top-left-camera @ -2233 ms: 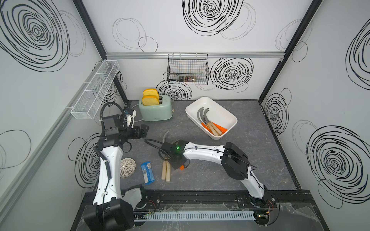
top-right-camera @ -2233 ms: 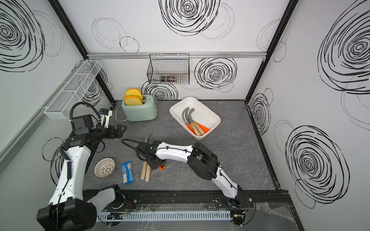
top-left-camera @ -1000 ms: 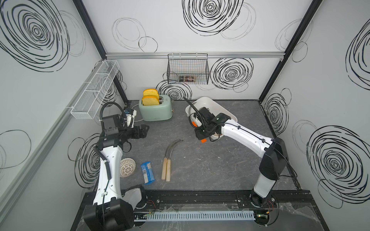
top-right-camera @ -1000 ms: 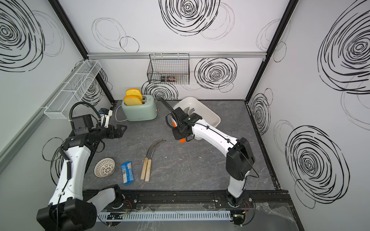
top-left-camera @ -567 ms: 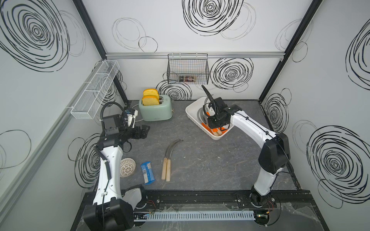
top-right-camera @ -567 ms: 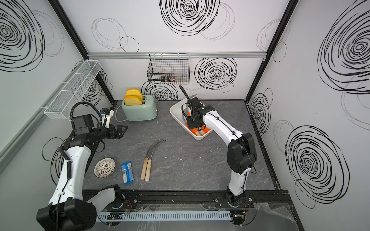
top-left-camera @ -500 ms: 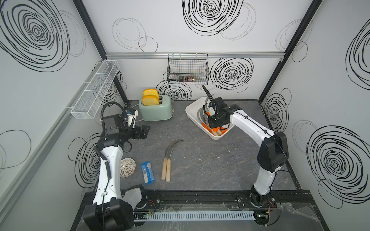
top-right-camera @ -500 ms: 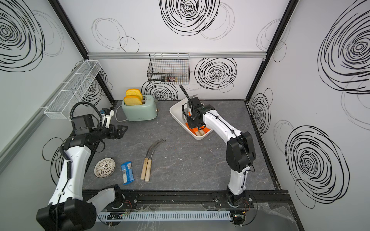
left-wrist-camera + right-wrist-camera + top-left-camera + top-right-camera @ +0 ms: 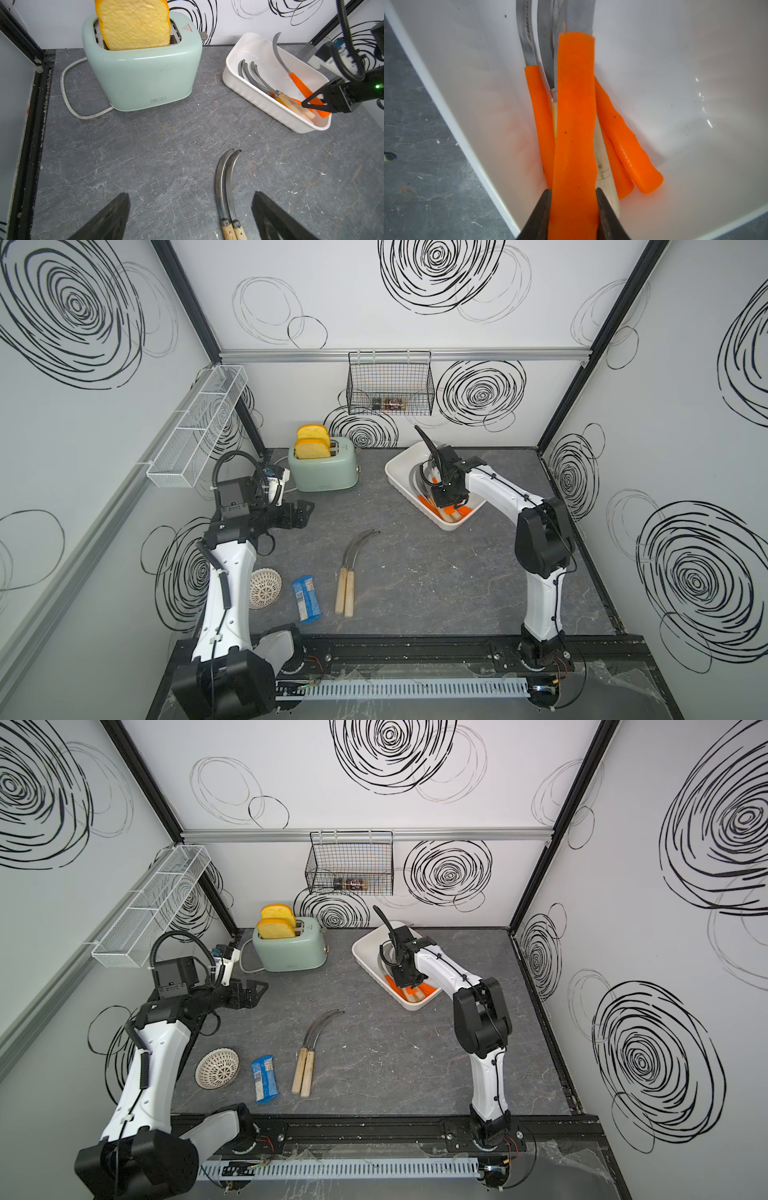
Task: Put small sickles into storage boxes
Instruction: Place the sickle in the storage box.
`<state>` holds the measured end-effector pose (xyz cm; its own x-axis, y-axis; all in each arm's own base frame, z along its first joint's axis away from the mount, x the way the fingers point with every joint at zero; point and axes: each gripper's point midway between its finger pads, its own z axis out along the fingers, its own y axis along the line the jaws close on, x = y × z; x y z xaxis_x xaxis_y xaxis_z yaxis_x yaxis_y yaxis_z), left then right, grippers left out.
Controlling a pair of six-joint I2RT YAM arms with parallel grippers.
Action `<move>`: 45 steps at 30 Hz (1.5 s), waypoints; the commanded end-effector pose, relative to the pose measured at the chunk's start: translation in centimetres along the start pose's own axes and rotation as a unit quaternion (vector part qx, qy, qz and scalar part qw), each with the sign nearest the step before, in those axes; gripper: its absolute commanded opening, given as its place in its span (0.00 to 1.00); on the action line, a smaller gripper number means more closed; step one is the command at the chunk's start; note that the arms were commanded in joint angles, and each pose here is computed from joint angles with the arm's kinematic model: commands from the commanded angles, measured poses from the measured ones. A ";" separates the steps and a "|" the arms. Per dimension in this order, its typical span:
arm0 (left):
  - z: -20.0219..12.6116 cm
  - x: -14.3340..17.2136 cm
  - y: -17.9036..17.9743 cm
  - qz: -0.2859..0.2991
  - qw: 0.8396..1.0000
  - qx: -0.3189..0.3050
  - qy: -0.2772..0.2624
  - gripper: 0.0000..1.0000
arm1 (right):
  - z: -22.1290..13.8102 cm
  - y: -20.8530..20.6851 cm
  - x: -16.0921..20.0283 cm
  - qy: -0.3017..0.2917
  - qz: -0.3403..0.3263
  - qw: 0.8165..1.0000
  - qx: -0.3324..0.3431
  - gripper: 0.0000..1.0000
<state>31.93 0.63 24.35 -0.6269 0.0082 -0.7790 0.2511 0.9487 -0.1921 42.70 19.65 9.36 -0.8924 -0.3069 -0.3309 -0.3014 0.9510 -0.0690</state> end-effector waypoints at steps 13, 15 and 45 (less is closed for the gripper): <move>-0.2 -1.2 -0.7 0.017 1.000 0.011 -0.015 0.96 | 1.9 -0.6 0.1 0.008 -0.032 0.999 0.026 0.20; -0.2 -1.1 -0.7 0.017 1.000 0.011 -0.015 0.96 | 2.0 -0.5 0.2 0.009 -0.034 0.999 0.025 0.20; -0.6 -1.5 -1.1 0.023 0.999 0.009 -0.021 0.96 | 3.3 -1.0 1.8 0.035 -0.042 0.997 0.050 0.35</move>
<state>31.93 0.09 24.35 -0.6270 0.0183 -0.7788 0.2663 0.9445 -0.1922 42.75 18.70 6.28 -0.8878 -0.3672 -0.2773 -0.3343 0.9289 -0.1597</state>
